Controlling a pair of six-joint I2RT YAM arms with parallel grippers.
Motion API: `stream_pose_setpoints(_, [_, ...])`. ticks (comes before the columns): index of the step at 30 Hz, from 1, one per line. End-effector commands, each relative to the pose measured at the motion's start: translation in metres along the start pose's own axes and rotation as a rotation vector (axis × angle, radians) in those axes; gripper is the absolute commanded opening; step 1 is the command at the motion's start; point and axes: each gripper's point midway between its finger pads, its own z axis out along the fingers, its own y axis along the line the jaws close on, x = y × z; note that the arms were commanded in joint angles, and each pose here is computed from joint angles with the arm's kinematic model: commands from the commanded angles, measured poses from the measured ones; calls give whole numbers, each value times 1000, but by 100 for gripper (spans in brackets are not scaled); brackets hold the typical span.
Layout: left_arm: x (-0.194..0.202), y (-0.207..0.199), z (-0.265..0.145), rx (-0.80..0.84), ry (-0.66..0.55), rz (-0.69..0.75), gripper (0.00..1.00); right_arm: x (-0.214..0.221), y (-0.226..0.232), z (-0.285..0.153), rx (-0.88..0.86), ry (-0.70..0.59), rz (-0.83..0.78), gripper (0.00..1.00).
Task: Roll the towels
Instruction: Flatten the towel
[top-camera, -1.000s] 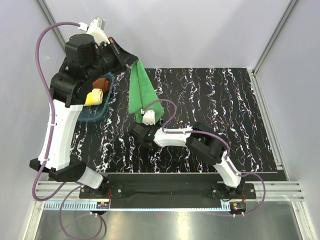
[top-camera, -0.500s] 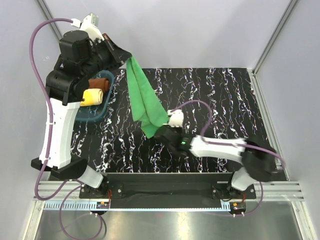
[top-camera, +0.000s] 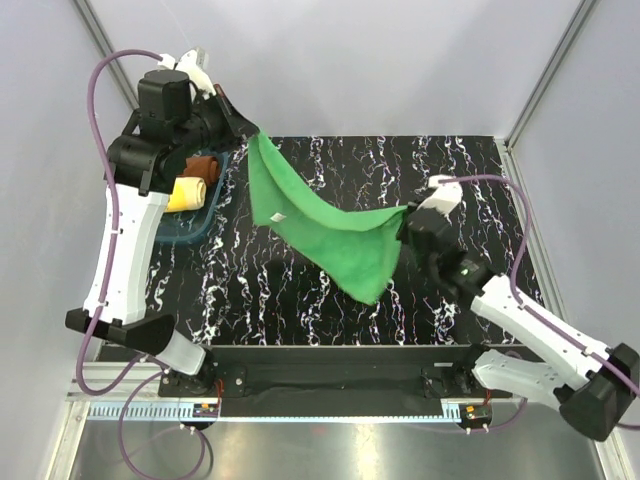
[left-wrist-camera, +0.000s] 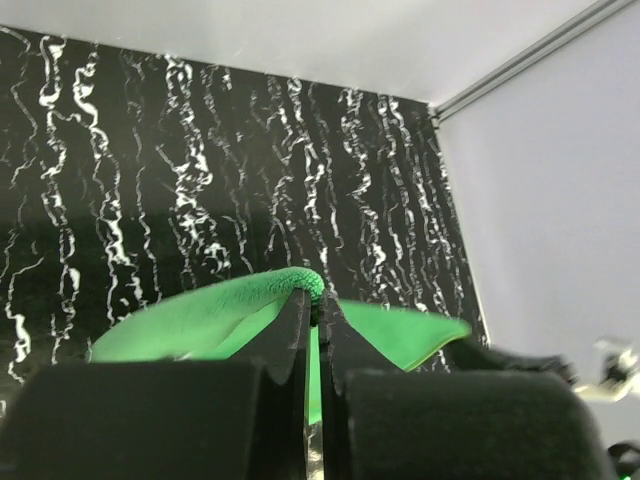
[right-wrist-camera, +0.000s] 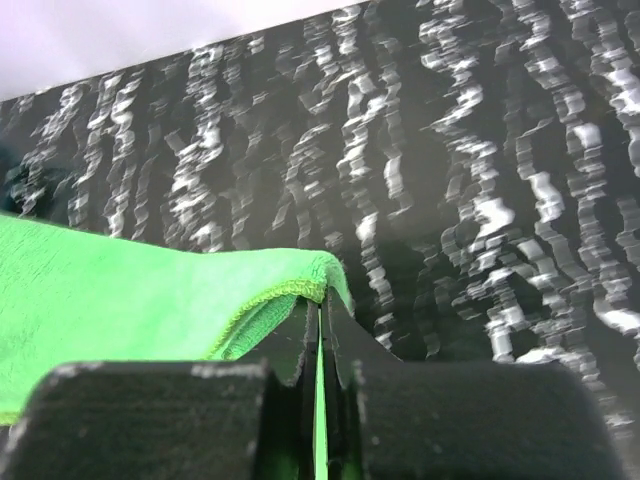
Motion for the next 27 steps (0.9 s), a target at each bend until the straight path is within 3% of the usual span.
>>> stream_pose_setpoints(1, [-3,1,17,56,14,40,0,-44,0,7,-82,-18,-43,0])
stream_pose_setpoints(7, [-27,-21,36,212,7,61,0,-105,1,42,-104,-11,-119,0])
stream_pose_setpoints(10, [-21,-20,25,212,35,78,0,-133,4,17,-160,-68,-192,0])
stream_pose_setpoints(11, [-20,-23,3,212,7,111,0,-132,8,8,-208,-64,-212,0])
stream_pose_setpoints(13, [29,26,19,71,98,82,0,-110,16,-17,-330,26,-254,0])
stream_pose_setpoints(14, [40,31,-7,53,71,113,1,-98,14,-24,-349,76,-262,0])
stream_pose_setpoints(15, [54,51,-7,-13,77,117,1,-65,1,-29,-326,194,-269,0])
stream_pose_setpoints(16, [95,83,-3,-95,166,97,1,-54,-9,-36,-302,222,-265,0])
stream_pose_setpoints(17, [107,93,-14,-131,170,109,2,-41,-19,-37,-267,254,-263,0])
stream_pose_setpoints(18, [125,108,-19,-180,205,105,3,-17,-44,-35,-153,308,-250,0])
stream_pose_setpoints(20, [174,137,-21,-247,318,105,11,-10,-68,-40,-44,301,-231,0])
stream_pose_setpoints(21, [185,143,-27,-268,336,112,14,-21,-104,-45,192,246,-154,0])
stream_pose_setpoints(22, [204,154,-28,-293,376,122,18,-27,-117,-50,275,222,-118,4])
stream_pose_setpoints(23, [213,155,-30,-297,393,139,22,-31,-122,-53,314,210,-104,18])
stream_pose_setpoints(24, [220,159,-32,-314,414,142,42,-35,-122,-53,333,212,-91,74])
stream_pose_setpoints(26, [232,159,-37,-305,469,159,51,-36,-120,-51,343,236,-100,100])
stream_pose_setpoints(27, [237,158,-44,-302,486,161,60,-36,-122,-53,366,247,-84,100])
